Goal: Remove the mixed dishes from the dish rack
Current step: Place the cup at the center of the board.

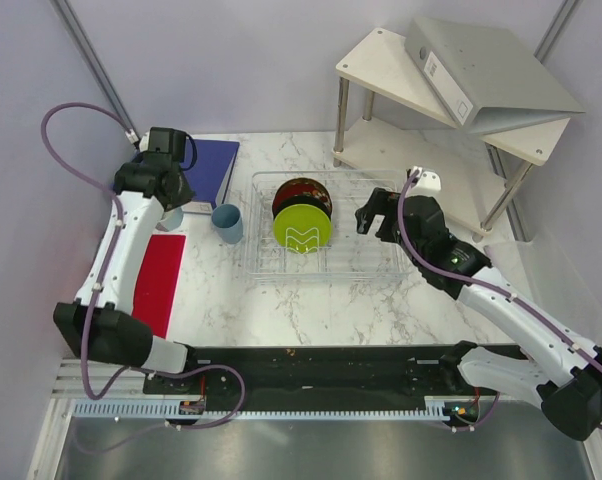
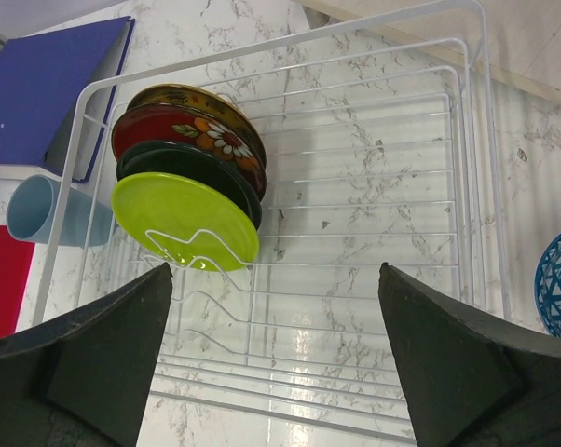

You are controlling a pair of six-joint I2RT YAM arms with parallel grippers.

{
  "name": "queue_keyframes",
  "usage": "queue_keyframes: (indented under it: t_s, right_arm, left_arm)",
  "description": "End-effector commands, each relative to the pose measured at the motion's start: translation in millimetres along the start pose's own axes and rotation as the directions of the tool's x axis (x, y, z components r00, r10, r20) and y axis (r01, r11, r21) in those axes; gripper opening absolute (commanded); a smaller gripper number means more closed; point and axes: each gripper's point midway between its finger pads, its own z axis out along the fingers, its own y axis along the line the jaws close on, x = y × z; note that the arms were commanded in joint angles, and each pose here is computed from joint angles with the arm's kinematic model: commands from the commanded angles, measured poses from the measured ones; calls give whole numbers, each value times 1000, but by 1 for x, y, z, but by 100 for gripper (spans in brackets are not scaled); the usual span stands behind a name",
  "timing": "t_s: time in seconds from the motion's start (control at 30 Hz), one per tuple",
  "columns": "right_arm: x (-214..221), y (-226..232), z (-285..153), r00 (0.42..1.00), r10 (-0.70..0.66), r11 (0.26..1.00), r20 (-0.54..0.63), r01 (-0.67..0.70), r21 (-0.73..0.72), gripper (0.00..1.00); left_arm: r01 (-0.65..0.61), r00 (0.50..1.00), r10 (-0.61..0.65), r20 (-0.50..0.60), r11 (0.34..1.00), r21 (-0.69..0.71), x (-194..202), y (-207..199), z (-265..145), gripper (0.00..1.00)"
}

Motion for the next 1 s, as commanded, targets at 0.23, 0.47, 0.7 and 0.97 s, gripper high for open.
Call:
queue_keyframes:
  t_s: [0.23,0.47,0.7,0.97]
  right_arm:
    - [3,-7,-10,999,-39,999,5,39,-6,98]
    - [16,-10,1,997,-61,998,-38,61,12,98]
    - [23,-7,7,997,-53,999,-63,54,7,98]
    - [26,-8,10,996,-57,998,-71,59,16,98]
  left_arm:
    - [92,985,-80,-152,993,75,23,-35,92,2]
    - [101,978,-76,-192,987,125,50,-53,131,2]
    - [85,980,-62,-189,990,115,59,-55,157,2]
    - [58,984,-47,-171,996,61,55,-44,160,8]
